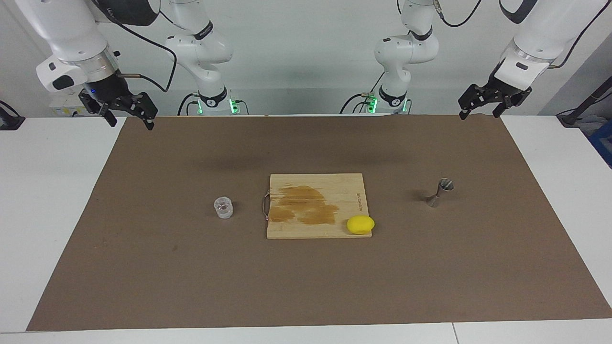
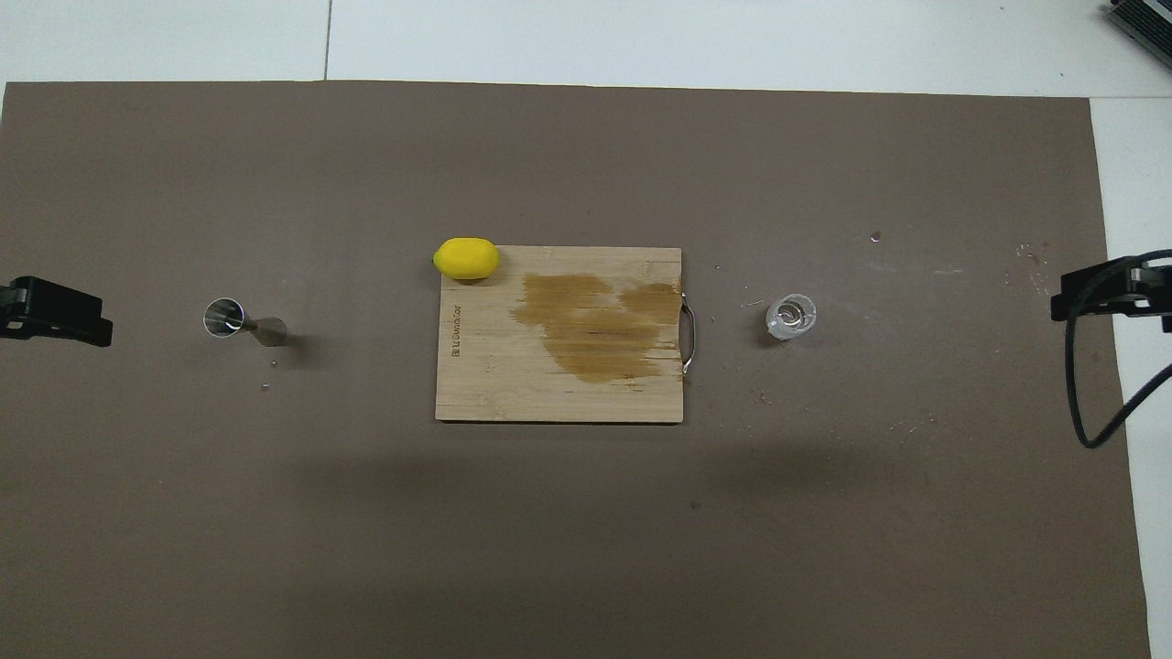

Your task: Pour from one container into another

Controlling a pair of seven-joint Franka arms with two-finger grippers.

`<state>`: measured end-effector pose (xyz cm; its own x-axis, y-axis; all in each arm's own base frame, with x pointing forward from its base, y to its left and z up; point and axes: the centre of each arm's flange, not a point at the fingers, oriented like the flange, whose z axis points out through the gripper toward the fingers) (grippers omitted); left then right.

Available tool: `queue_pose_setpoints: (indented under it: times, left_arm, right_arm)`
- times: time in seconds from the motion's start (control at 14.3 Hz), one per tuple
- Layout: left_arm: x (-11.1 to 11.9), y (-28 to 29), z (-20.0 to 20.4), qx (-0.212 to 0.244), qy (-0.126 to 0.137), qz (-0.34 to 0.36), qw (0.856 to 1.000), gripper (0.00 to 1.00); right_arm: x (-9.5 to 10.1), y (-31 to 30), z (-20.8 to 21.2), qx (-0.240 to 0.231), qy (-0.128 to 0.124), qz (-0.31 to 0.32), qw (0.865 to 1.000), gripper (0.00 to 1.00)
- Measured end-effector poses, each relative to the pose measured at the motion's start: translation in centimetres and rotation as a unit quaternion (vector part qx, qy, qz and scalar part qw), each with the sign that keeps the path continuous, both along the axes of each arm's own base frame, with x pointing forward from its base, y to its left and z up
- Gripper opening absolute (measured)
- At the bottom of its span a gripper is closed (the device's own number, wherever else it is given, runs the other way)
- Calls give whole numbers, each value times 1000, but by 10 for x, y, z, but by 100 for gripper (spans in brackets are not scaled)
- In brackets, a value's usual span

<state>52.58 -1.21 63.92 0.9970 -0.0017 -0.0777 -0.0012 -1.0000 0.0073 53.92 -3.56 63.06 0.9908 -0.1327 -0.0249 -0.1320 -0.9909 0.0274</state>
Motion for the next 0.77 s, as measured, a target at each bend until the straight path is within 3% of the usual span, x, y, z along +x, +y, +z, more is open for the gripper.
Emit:
queue_pose_setpoints:
  times: [0.28,0.56,0.77]
  left_arm:
    - [0,0,0,0,-1,0,1000,100]
    - [5,9,4,0,-23,8,1000,100]
    - [6,21,4,1,-25,19,1000,100]
  right_arm:
    - [0,2,0,0,0,2,1000,100]
    - [0,4,0,0,0,3,1000,100]
    - [0,4,-1,0,1,3,1000,100]
